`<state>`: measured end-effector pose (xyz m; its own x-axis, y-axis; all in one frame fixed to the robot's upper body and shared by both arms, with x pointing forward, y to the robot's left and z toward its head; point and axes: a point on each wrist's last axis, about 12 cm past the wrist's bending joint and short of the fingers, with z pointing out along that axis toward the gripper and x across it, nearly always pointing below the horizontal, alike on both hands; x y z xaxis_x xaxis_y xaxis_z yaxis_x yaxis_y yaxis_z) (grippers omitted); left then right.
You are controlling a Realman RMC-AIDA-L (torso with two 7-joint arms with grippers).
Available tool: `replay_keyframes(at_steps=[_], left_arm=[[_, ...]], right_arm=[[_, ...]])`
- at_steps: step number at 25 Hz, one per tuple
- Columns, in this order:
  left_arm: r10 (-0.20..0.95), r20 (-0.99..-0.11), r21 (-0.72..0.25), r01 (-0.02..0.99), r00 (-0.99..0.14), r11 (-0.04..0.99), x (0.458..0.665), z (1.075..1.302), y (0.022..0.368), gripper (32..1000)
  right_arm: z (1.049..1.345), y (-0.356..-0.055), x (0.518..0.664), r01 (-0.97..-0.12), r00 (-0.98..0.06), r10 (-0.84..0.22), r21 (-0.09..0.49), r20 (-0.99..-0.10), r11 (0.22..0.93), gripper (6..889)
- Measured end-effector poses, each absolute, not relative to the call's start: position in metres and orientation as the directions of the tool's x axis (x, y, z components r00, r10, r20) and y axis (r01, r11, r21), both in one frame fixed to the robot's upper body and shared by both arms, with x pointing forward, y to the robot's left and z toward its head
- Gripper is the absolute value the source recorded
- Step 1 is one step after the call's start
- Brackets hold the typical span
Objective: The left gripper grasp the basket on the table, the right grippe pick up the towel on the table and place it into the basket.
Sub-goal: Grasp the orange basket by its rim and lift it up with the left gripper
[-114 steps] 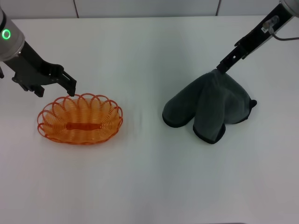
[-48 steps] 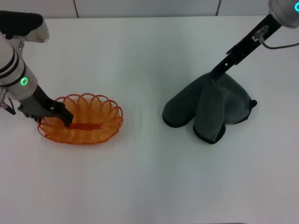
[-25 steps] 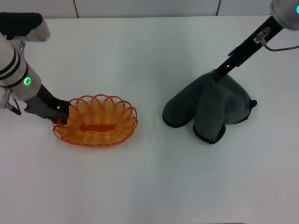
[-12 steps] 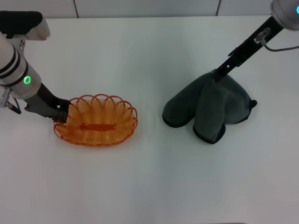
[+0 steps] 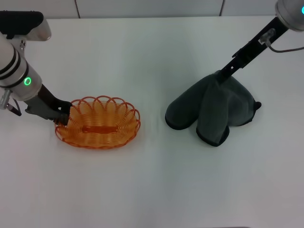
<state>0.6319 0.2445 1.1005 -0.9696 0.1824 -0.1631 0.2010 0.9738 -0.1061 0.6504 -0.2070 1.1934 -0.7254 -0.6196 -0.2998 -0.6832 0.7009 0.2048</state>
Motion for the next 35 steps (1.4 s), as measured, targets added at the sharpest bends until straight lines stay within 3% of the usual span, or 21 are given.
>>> replay_keyframes(at_steps=[13, 28, 35], left_arm=[[0.17, -0.163, -0.168, 0.197, -0.972, 0.966, 0.635, 1.142, 0.253, 90], [0.16, -0.193, -0.306, 0.214, -0.968, 0.928, 0.633, 1.216, 0.238, 78], [0.171, -0.203, -0.308, 0.228, -0.964, 0.924, 0.636, 1.228, 0.236, 76]], right_arm=[[1.193, -0.208, 0.65, -0.681, -0.727, -0.617, 0.206, -0.302, 0.702, 844], [1.194, -0.205, 0.652, -0.686, -0.722, -0.618, 0.2, -0.311, 0.7, 848], [1.194, -0.204, 0.652, -0.686, -0.722, -0.618, 0.203, -0.311, 0.699, 850]])
